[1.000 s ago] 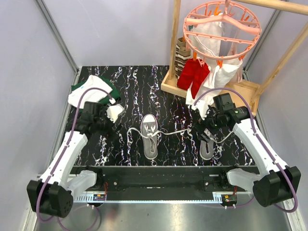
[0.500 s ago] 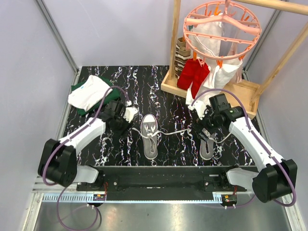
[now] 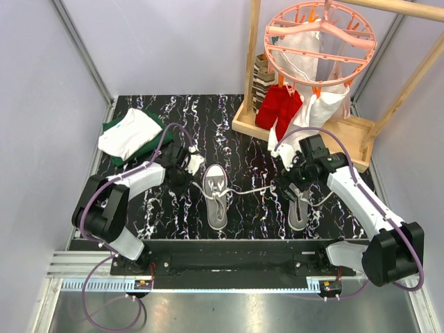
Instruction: Tie the shoes
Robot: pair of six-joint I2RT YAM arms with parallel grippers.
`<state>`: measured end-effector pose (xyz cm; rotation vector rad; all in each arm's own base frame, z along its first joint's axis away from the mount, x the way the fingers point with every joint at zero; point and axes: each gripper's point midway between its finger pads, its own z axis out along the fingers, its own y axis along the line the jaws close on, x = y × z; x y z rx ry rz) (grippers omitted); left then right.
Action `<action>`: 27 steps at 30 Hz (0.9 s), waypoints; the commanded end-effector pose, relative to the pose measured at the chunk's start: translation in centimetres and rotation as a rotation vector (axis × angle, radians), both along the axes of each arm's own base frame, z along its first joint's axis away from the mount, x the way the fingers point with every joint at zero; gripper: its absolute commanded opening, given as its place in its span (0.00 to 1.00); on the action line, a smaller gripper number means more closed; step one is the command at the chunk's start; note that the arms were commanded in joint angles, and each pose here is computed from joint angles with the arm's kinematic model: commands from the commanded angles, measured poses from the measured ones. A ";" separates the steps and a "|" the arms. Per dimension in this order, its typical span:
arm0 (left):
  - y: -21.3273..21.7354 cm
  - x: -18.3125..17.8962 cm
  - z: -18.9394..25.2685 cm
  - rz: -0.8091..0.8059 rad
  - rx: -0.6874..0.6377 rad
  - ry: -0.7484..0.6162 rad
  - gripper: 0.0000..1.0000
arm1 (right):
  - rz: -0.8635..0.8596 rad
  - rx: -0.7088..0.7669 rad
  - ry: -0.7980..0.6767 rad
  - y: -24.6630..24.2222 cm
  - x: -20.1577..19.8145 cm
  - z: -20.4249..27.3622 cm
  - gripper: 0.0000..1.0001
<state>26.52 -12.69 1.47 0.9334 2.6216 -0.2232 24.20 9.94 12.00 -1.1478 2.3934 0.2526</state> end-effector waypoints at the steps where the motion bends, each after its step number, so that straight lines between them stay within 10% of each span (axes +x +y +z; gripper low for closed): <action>1: -1.1 1.8 0.2 -0.008 -0.025 -0.047 0.20 | -0.010 0.006 -0.034 0.3 0.9 0.0 1.00; 5: -1.2 1.7 1.8 -0.034 -0.039 -0.071 0.00 | 0.009 0.037 -0.027 1.1 1.3 0.0 1.00; 14: -1.1 -1.2 10.6 -0.186 -0.150 -0.279 0.00 | 0.109 0.055 0.001 4.4 2.1 -0.6 0.95; 27: -2.5 -4.5 11.2 -0.309 -0.277 -0.286 0.00 | 0.230 0.000 0.044 8.0 5.5 -6.6 0.75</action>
